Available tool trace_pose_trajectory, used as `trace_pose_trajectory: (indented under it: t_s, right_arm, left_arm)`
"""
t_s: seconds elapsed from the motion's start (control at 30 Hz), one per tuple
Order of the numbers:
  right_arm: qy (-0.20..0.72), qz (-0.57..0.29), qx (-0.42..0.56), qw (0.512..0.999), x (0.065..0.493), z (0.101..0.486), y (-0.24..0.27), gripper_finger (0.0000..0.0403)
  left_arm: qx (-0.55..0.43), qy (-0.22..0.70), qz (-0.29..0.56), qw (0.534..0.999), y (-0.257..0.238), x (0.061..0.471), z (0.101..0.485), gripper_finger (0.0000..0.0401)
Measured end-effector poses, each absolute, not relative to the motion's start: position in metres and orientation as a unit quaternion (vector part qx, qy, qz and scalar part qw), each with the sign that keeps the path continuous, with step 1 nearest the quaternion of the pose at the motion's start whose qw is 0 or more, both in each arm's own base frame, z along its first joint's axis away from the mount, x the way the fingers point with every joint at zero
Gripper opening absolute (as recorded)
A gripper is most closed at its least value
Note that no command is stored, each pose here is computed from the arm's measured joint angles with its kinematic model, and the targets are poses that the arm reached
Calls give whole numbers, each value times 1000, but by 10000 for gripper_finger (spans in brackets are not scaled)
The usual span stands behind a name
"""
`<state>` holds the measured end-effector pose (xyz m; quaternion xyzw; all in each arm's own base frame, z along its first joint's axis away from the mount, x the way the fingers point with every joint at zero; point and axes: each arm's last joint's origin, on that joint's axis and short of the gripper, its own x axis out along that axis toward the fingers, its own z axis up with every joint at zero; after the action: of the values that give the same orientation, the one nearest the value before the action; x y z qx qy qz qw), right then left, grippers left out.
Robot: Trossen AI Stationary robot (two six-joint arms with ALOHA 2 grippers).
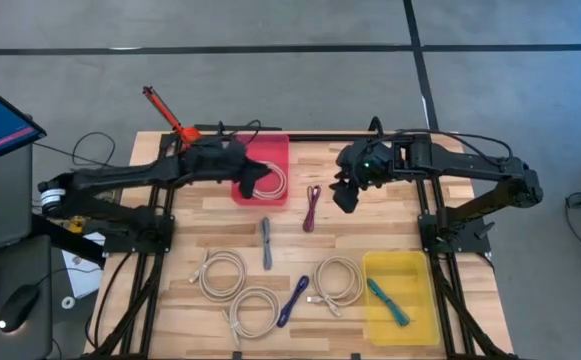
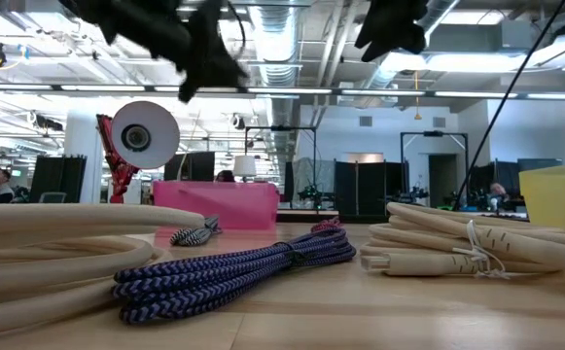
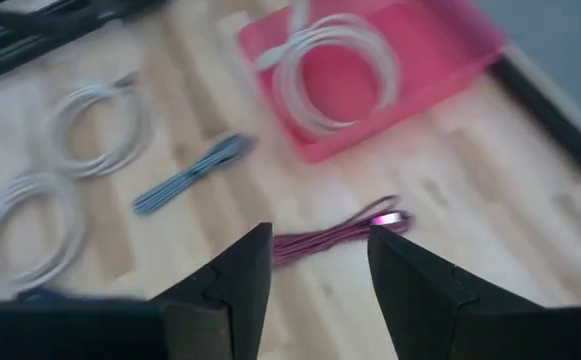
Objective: Pick & Place USB Port
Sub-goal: Put the purple charger cable into the yellow bin
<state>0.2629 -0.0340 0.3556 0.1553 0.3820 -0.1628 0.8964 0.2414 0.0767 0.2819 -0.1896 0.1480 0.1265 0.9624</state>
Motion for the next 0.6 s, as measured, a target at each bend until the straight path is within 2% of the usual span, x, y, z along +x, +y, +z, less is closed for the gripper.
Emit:
trace_pose_trajectory:
  t_s: [0.13,0.3,0.6]
  right_arm:
    - [386,-134,168,897,263,355,-32,159]
    - [387,-129,168,897,263,356,-30,159]
    - [357,-125,169,910,268,360,-31,159]
  left_arm:
    - [-175,84,66,979,56,218,314,86]
    - [-158,15,40,987,36,189,342,71]
    - [-150,-35,24,988,27,164,359,43]
